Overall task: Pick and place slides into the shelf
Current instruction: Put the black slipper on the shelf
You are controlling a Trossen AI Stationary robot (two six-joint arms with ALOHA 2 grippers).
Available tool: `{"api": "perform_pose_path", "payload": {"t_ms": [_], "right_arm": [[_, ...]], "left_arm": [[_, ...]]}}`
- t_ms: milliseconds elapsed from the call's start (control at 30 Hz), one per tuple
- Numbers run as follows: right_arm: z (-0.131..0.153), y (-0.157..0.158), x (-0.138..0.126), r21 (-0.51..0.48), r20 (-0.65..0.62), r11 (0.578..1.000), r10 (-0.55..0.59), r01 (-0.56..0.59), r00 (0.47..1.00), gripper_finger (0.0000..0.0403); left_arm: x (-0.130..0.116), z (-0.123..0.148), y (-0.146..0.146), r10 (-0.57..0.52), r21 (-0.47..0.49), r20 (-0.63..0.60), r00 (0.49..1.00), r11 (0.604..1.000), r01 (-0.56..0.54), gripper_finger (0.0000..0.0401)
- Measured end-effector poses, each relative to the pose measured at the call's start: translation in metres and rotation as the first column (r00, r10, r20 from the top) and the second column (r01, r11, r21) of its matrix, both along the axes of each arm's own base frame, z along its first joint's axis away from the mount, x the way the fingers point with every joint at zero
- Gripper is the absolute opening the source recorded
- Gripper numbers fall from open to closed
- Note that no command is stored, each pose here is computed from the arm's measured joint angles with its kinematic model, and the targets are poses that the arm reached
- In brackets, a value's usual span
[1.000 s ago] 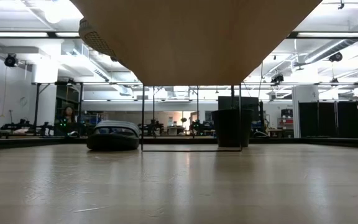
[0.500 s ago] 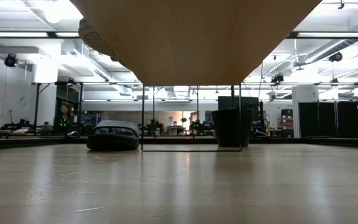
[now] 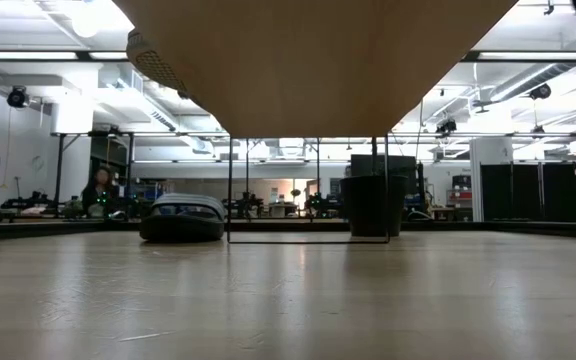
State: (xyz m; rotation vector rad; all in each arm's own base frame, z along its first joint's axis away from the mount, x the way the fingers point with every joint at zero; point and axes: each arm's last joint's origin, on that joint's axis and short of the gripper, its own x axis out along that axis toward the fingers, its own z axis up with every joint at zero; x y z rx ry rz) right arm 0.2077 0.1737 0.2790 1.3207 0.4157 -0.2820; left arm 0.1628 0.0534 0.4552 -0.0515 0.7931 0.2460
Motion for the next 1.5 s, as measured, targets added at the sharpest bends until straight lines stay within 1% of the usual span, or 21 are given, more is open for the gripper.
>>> {"api": "perform_pose_path", "payload": {"t_ms": [100, 200, 333, 533, 633, 733, 867, 967, 1133, 1267, 1367, 1500], "right_arm": [[0.013, 0.000, 0.005, -0.039, 0.049, 0.999, 0.025, -0.023, 0.998, 0.0242], [0.028, -0.003, 0.011, -0.102, 0.088, 0.994, 0.049, -0.040, 0.995, 0.0239], [0.051, -0.009, 0.018, -0.182, 0.138, 0.982, 0.069, -0.043, 0.988, 0.0238], [0.082, -0.023, 0.029, -0.294, 0.201, 0.956, 0.074, -0.011, 0.977, 0.0238], [0.091, -0.031, 0.034, -0.329, 0.218, 0.944, 0.064, 0.012, 0.974, 0.0236], [0.097, -0.036, 0.036, -0.347, 0.230, 0.937, 0.054, 0.030, 0.972, 0.0237], [0.099, -0.040, 0.038, -0.349, 0.232, 0.936, 0.042, 0.043, 0.972, 0.0239], [0.098, -0.040, 0.039, -0.349, 0.232, 0.936, 0.039, 0.046, 0.972, 0.0239], [0.097, -0.040, 0.039, -0.348, 0.229, 0.937, 0.039, 0.045, 0.973, 0.0239], [0.097, -0.040, 0.039, -0.348, 0.229, 0.936, 0.039, 0.044, 0.973, 0.0238], [0.097, -0.040, 0.039, -0.344, 0.230, 0.938, 0.037, 0.046, 0.972, 0.0239], [0.097, -0.040, 0.039, -0.339, 0.230, 0.940, 0.035, 0.047, 0.973, 0.0239]], "left_arm": [[0.006, -0.020, 0.005, 0.027, 0.057, -0.105, 0.994, 0.998, -0.022, 0.0250], [0.008, -0.040, 0.010, 0.062, 0.100, -0.193, 0.979, 0.994, -0.043, 0.0250], [0.011, -0.065, 0.017, 0.072, 0.092, -0.285, 0.956, 0.995, -0.047, 0.0250], [0.017, -0.093, 0.030, 0.074, 0.101, -0.332, 0.940, 0.994, -0.042, 0.0250], [0.019, -0.102, 0.039, 0.078, 0.103, -0.315, 0.946, 0.994, -0.048, 0.0250], [0.019, -0.110, 0.050, 0.088, 0.069, -0.292, 0.952, 0.995, -0.070, 0.0250], [0.015, -0.121, 0.065, 0.081, -0.010, -0.247, 0.966, 0.996, -0.086, 0.0250], [0.013, -0.129, 0.075, 0.094, -0.055, -0.235, 0.967, 0.992, -0.109, 0.0250], [0.010, -0.144, 0.088, 0.073, -0.165, -0.211, 0.975, 0.980, -0.109, 0.0250], [0.016, -0.159, 0.100, 0.041, -0.242, -0.206, 0.978, 0.966, -0.091, 0.0250], [0.022, -0.172, 0.110, 0.005, -0.322, -0.208, 0.978, 0.944, -0.074, 0.0250], [0.029, -0.192, 0.124, -0.029, -0.398, -0.231, 0.973, 0.915, -0.067, 0.0250]]}}
